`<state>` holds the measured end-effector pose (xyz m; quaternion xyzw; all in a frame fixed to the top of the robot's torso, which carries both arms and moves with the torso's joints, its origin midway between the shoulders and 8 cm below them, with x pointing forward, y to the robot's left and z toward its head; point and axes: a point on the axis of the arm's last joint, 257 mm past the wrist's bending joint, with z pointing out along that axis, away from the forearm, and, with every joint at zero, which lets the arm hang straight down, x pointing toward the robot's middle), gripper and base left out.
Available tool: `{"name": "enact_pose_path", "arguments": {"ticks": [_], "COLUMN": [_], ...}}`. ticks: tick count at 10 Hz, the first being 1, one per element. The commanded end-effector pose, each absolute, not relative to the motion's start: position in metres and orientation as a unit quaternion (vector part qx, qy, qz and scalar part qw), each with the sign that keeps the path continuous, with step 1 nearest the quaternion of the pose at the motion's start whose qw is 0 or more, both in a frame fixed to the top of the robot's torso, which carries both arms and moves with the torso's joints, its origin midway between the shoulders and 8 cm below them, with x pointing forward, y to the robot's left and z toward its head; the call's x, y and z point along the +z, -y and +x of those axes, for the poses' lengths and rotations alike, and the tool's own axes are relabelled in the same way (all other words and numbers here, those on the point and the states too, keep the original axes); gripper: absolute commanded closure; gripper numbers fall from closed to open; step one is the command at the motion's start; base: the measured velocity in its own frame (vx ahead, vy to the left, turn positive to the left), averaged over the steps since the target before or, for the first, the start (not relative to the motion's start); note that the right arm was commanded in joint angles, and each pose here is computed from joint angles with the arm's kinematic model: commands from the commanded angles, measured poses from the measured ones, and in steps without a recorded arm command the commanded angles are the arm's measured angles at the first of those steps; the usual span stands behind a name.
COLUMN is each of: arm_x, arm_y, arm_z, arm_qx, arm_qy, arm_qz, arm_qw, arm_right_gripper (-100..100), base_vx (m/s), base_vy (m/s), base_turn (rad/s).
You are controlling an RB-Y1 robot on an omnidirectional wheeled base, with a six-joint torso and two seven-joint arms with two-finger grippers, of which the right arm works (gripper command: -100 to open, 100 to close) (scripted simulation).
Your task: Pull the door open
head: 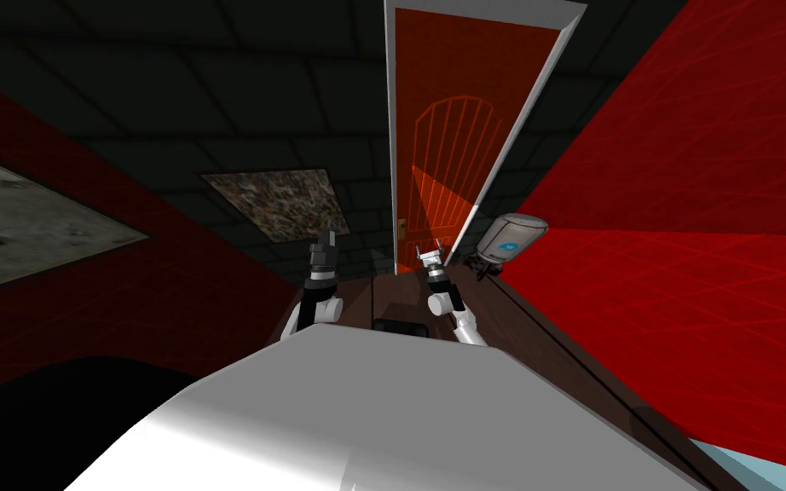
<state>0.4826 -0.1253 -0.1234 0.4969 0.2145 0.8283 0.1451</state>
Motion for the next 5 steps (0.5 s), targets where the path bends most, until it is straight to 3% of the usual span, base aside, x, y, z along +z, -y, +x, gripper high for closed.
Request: {"name": "enact_pose_path", "arguments": {"ticks": [1, 5], "arm_x": [-0.134, -0.16], "arm_y": [0.118, 0.104], "arm_z": [0.488, 0.499], "arm_qx": [0.826, 0.816], "arm_qy": [-0.212, -0.208], "arm_qz": [0.509, 0.536], "arm_qw": [0.118, 0.06], "arm_right_gripper": [-100, -100], "base_vx": [0.081, 0.096], "base_vy": [0.059, 0.047], "base_turn": [-0.031, -0.031]}}
